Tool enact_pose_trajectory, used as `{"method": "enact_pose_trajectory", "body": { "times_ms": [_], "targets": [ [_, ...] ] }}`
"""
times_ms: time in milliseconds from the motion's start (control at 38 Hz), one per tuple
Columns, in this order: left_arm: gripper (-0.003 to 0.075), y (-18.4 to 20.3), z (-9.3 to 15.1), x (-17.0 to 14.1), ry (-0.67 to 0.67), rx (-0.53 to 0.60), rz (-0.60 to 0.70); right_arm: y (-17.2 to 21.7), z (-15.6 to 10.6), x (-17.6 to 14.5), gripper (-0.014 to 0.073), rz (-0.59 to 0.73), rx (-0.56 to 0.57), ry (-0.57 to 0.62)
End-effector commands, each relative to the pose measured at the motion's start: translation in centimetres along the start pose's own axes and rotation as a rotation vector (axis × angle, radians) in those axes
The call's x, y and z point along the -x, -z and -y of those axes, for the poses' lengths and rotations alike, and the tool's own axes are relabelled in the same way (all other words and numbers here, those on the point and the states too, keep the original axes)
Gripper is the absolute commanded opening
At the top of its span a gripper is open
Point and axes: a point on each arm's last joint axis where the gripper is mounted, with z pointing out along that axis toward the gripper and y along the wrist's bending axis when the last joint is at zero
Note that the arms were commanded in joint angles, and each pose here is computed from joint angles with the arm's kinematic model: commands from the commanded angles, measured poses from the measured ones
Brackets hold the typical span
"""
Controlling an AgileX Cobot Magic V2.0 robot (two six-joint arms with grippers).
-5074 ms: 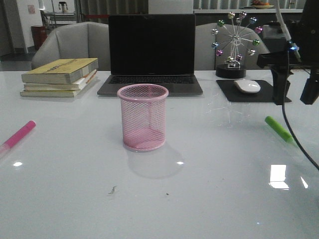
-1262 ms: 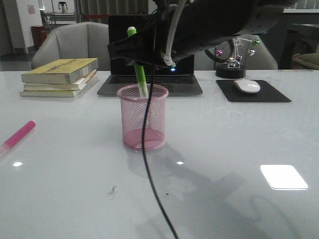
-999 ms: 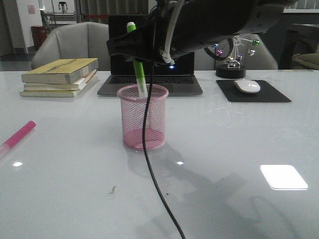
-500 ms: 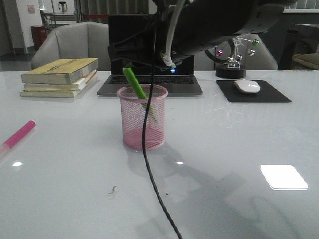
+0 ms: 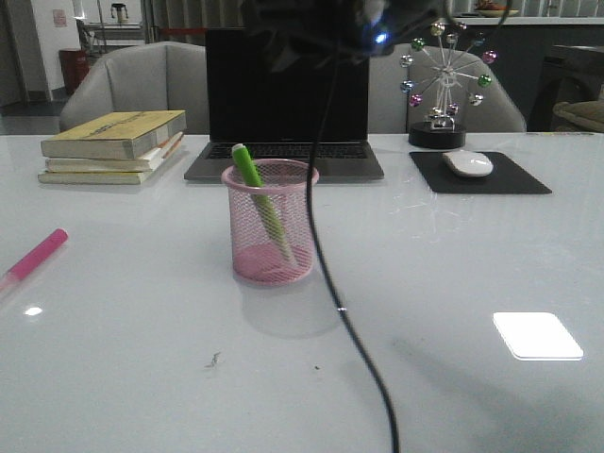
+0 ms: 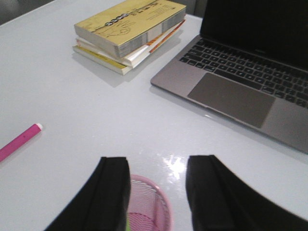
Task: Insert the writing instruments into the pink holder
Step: 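Open the right gripper and withdraw it from the holder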
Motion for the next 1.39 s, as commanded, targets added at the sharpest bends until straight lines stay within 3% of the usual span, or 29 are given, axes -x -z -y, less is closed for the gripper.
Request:
{"method": "enact_pose_trajectory", "body": {
  "times_ms": [0, 237, 526, 657, 841, 1052, 1183, 1367],
  "targets": [
    [0.0404, 0.2, -0.1, 1.8, 0.012, 0.009, 0.113, 4.6, 1.2, 4.6, 0.0390, 0.137, -0.036, 0.070],
    [0.0404, 0.2, -0.1, 1.8, 0.012, 0.009, 0.115, 11.9, 2.6, 7.0, 0.0329, 0.091, -0.150, 0.268],
    [0.0405, 0.3, -0.2, 2.2, 0.012, 0.013, 0.163, 20.4, 4.8, 6.8, 0.0330, 0.019, -0.304, 0.214],
    [0.0406, 0.3, -0.2, 2.2, 0.012, 0.014, 0.167, 24.2, 6.1, 4.5, 0.0330, 0.035, -0.408, 0.176],
    [0.0406, 0.3, -0.2, 2.2, 0.012, 0.014, 0.167, 28.2, 6.5, -1.4, 0.0330, 0.002, -0.529, 0.108],
    [0.0406, 0.3, -0.2, 2.2, 0.012, 0.014, 0.167, 29.1, 5.8, -8.3, 0.0330, -0.124, -0.554, -0.031],
    [0.0406, 0.3, -0.2, 2.2, 0.012, 0.014, 0.167, 28.5, 5.6, -10.3, 0.0330, -0.135, -0.523, -0.072],
    [0.0406, 0.3, -0.1, 2.2, 0.001, 0.013, 0.167, 28.2, 5.6, -10.3, 0.0330, -0.098, -0.515, -0.085]
  ]
}}
